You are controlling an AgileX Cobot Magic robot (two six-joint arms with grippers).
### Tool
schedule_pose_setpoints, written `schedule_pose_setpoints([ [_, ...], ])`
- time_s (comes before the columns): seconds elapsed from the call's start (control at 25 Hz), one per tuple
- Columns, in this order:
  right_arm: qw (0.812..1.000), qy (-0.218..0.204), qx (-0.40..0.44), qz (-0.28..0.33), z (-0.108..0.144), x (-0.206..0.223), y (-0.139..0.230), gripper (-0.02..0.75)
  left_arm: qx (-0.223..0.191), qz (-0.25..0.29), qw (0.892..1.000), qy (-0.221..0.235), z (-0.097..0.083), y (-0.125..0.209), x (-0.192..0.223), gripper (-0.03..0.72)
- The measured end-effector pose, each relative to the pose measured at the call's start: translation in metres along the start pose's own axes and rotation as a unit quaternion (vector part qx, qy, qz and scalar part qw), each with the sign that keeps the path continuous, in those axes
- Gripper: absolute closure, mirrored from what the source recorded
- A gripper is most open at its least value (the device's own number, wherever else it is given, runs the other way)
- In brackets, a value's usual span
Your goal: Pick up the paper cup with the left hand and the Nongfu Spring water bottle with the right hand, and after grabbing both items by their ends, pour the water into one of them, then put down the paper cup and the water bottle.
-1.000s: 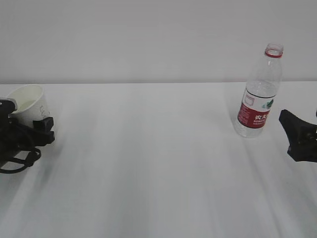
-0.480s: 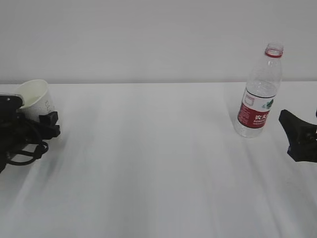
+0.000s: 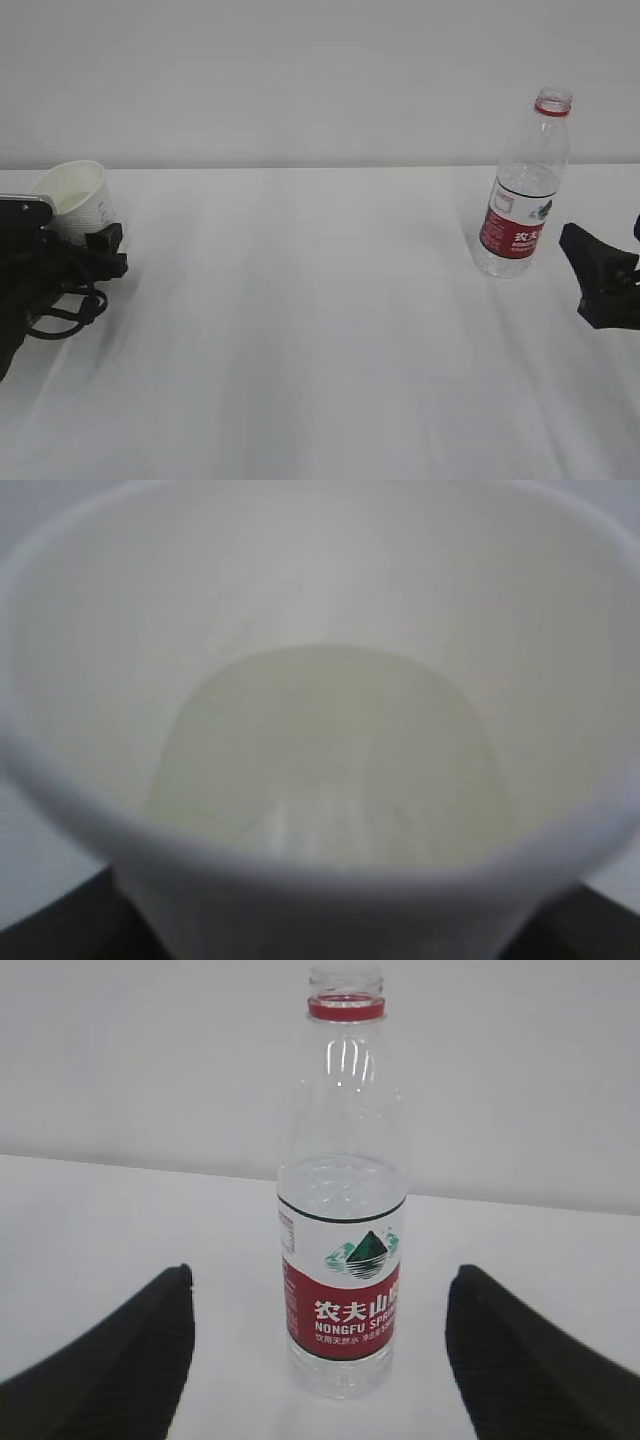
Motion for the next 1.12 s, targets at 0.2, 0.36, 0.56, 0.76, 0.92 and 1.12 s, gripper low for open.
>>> schedule_pose_setpoints([
  [0.2, 1.0, -0.006, -0.003, 0.0, 0.001, 0.0, 0.0, 0.149, 0.001, -0.006, 1.0, 0.001, 0.0, 0.001, 0.001, 0.187],
  [0.36, 1.0, -0.008, -0.004, 0.001, 0.002, 0.0, 0.0, 0.149, 0.001, -0.006, 1.0, 0.001, 0.0, 0.001, 0.001, 0.187],
  [0.56, 1.0, -0.008, -0.004, 0.001, 0.002, 0.0, 0.0, 0.149, 0.001, -0.006, 1.0, 0.001, 0.0, 0.001, 0.001, 0.186],
  [0.76, 1.0, -0.009, -0.001, 0.001, 0.002, 0.0, 0.0, 0.149, 0.001, -0.003, 1.0, 0.002, 0.0, 0.002, 0.001, 0.082],
  [0.92, 1.0, -0.012, -0.001, 0.001, 0.002, 0.0, 0.0, 0.15, 0.001, 0.027, 1.0, 0.003, -0.001, 0.011, 0.001, 0.007],
  [1.12, 1.0, -0.016, 0.003, 0.001, 0.003, 0.0, 0.0, 0.149, 0.001, 0.022, 1.0, 0.003, -0.001, 0.007, 0.0, -0.002],
])
Point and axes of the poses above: a point on each arm's last joint axis where the gripper is mounted, x pointing out along that axis toward the gripper, z along the wrist's bending axis when the last joint is at zero, y = z × x, the point moved 1 cm from there along x, pointing out along that axis toward the gripper, and after that the axes turned 5 degrees about x, right-handed, at the moved point
